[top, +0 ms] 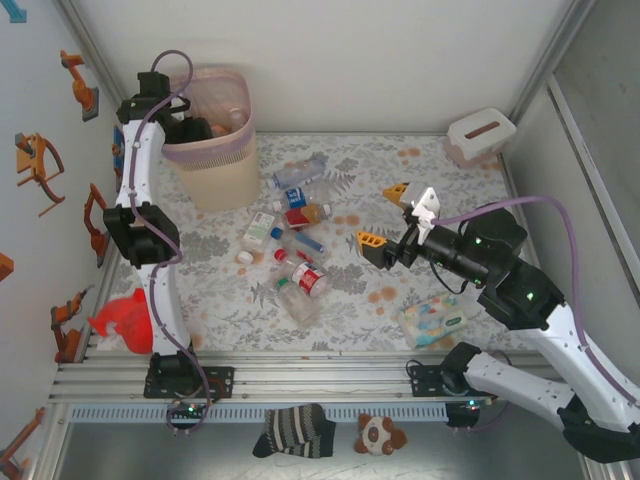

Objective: Put the plastic bottles in the bin

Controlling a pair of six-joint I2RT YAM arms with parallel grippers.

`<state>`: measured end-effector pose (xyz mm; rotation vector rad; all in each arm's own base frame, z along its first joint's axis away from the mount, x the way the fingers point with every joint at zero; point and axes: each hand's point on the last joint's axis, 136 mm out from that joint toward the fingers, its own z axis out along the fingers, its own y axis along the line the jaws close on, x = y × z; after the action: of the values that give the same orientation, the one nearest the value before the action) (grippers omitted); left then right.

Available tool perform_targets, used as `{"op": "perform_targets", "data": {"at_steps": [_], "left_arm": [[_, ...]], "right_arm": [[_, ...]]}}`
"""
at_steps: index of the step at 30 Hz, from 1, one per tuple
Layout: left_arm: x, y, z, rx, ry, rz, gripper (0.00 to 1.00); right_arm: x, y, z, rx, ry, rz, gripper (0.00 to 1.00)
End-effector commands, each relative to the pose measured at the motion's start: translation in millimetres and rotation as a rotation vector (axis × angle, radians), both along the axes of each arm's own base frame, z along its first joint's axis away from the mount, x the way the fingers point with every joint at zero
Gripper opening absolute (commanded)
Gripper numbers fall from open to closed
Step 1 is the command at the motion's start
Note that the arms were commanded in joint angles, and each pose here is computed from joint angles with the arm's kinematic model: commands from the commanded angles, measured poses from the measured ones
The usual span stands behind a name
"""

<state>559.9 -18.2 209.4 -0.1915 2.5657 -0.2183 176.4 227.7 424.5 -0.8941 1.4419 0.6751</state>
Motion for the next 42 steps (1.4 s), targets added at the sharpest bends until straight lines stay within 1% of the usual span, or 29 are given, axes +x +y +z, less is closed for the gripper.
{"op": "perform_targets", "data": {"at_steps": [1, 2, 5, 11, 19, 22, 27, 33, 37, 42], "left_arm": [[-13.3, -2.5, 2.5, -0.019, 0.04, -0.001, 0.83], [-12.8, -1.7, 14.4, -0.017, 0.009, 0.005, 0.86], [-14.5, -2.3, 44.6, -0.022, -0.065, 0.005, 0.88], [-25.7, -9.6, 93.9, -0.052, -0.172, -0.024, 0.88], [-54.4, -20.0, 146.1, -0.068, -0.269, -0.072, 0.87], [-67.7, -27.7, 157.9, -0.065, -0.288, -0.103, 0.86], [-94.0, -47.7, 166.0, -0.041, -0.293, -0.174, 0.84], [-129.3, -78.4, 159.7, -0.01, -0.277, -0.26, 0.82], [-153.1, -103.7, 142.5, -0.02, -0.26, -0.344, 0.82], [-186.1, -125.1, 107.9, 0.021, -0.217, -0.443, 0.83]], "right_arm": [[0.4, -3.2, 2.5, 0.018, 0.003, -0.02, 0.88], [1.0, -3.2, 2.4, 0.017, 0.004, -0.023, 0.88], [3.6, -3.1, 0.1, 0.012, 0.006, -0.033, 0.88], [6.5, -2.2, -1.5, 0.007, 0.001, -0.04, 0.88], [12.1, 4.2, -6.3, -0.007, 0.009, -0.037, 0.88], [13.8, 6.9, -8.1, -0.01, 0.013, -0.033, 0.88], [17.2, 9.2, -9.2, -0.012, 0.013, -0.038, 0.88], [21.3, 9.5, -12.1, -0.02, 0.008, -0.052, 0.88], [23.5, 11.0, -14.4, -0.031, 0.006, -0.055, 0.88], [26.1, 11.5, -16.6, -0.042, 0.008, -0.062, 0.89]]}}
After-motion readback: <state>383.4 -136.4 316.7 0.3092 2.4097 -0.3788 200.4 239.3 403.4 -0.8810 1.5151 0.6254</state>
